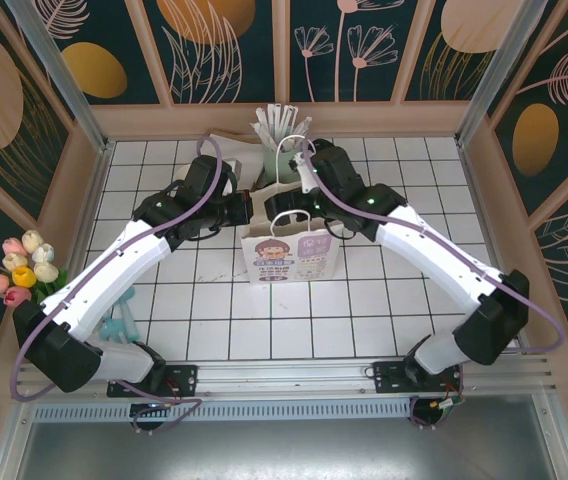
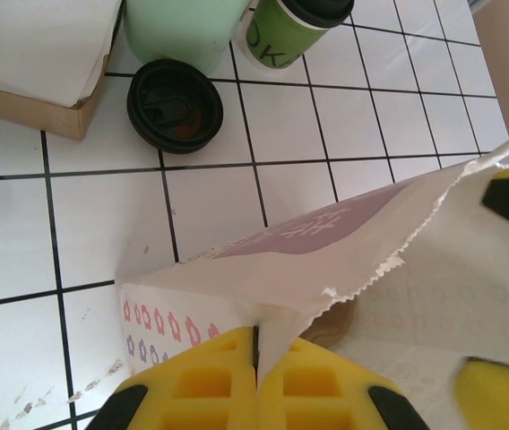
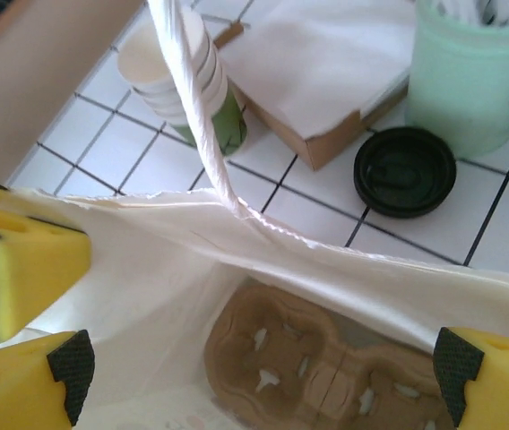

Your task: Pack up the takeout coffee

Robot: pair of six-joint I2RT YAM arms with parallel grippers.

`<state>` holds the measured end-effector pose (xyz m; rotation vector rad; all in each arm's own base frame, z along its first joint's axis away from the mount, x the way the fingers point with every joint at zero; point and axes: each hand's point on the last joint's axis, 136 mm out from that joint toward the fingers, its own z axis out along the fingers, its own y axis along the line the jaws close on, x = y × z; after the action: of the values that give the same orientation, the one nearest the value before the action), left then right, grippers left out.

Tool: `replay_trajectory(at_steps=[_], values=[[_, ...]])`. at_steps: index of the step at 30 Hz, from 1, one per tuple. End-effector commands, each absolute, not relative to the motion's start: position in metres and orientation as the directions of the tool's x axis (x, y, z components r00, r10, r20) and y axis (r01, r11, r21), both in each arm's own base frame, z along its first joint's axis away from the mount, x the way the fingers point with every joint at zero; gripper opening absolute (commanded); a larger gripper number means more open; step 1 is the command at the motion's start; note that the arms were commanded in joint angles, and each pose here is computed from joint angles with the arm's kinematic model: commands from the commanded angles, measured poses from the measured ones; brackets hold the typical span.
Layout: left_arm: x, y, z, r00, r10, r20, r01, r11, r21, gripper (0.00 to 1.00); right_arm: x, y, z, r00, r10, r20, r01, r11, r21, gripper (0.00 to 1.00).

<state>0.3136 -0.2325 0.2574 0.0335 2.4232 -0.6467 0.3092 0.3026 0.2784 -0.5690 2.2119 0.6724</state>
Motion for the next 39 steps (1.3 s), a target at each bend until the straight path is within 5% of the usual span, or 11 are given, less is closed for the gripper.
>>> replay_trajectory(at_steps=[1,6,15,20,24,36,39], values=[[0.314,-0.232,0.268,-0.797,-0.115,-0.593,0.201,0.875,-0.44,0.0,0.317,0.289,0.321,-0.519,-0.075,-0.851,-0.597,0.745,0.298,0.99],[0.314,-0.233,0.272,-0.785,-0.103,-0.611,0.225,0.871,-0.436,0.0,0.304,0.266,0.341,-0.47,-0.046,-0.881,-0.635,0.712,0.301,0.99],[0.312,-0.245,0.286,-0.77,-0.039,-0.636,0.323,0.837,-0.442,0.0,0.289,0.235,0.353,-0.269,-0.212,-0.94,-0.703,0.71,0.041,0.98],[0.311,-0.249,0.286,-0.774,-0.029,-0.633,0.34,0.824,-0.453,0.0,0.3,0.228,0.335,-0.26,-0.355,-0.898,-0.727,0.684,-0.06,0.92],[0.31,-0.249,0.284,-0.776,-0.015,-0.631,0.345,0.827,-0.444,0.0,0.309,0.22,0.314,-0.316,-0.435,-0.843,-0.773,0.633,-0.036,0.83],[0.306,-0.261,0.287,-0.778,0.032,-0.627,0.407,0.786,-0.465,0.0,0.305,0.226,0.297,-0.264,-0.492,-0.83,-0.869,0.495,-0.017,0.78],[0.307,-0.264,0.288,-0.778,0.041,-0.627,0.418,0.779,-0.468,0.0,0.31,0.23,0.288,-0.284,-0.52,-0.806,-0.879,0.477,0.003,0.64]])
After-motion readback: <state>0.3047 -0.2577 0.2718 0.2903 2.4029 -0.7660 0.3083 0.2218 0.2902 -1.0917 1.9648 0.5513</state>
